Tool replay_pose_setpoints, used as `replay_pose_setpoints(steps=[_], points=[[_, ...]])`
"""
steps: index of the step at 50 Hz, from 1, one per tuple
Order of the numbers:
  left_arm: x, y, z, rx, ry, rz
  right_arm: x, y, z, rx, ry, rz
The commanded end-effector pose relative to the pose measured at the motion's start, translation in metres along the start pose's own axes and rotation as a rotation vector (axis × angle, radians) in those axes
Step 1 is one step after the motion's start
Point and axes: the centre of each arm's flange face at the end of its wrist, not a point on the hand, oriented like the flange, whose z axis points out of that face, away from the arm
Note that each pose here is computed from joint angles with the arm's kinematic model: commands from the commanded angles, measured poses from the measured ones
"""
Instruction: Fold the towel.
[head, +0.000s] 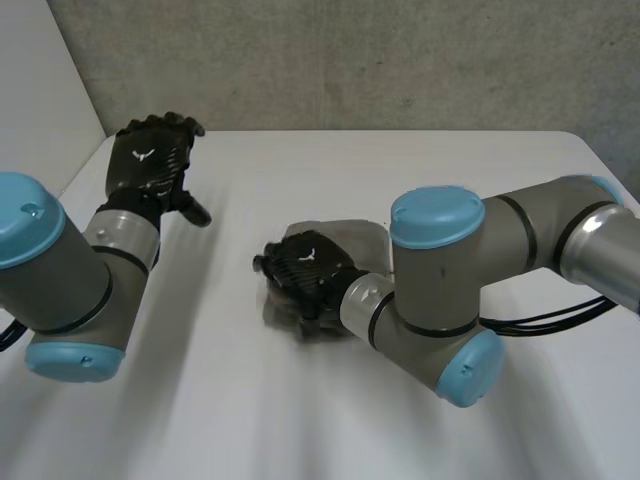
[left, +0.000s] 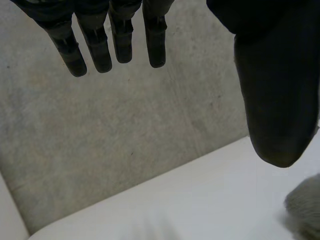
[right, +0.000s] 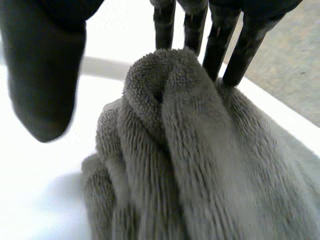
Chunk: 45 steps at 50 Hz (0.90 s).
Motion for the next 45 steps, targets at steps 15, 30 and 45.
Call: replay_pose_setpoints(steps=[15,30,45], points=[[0.085,0.020,0.010,-0.043,0.206,-0.155,0.095,0.004,-0.066,-0.016,0.315,0.320],[0.106,0.090,-0.007,-0.217,0.309,-0.129,0.108,0.049,-0.043,-0.001,0.348,0.563],[0.098,0.102,-0.027,-0.301,0.298,-0.082,0.101,0.075,-0.029,-0.058,0.337,0.617]])
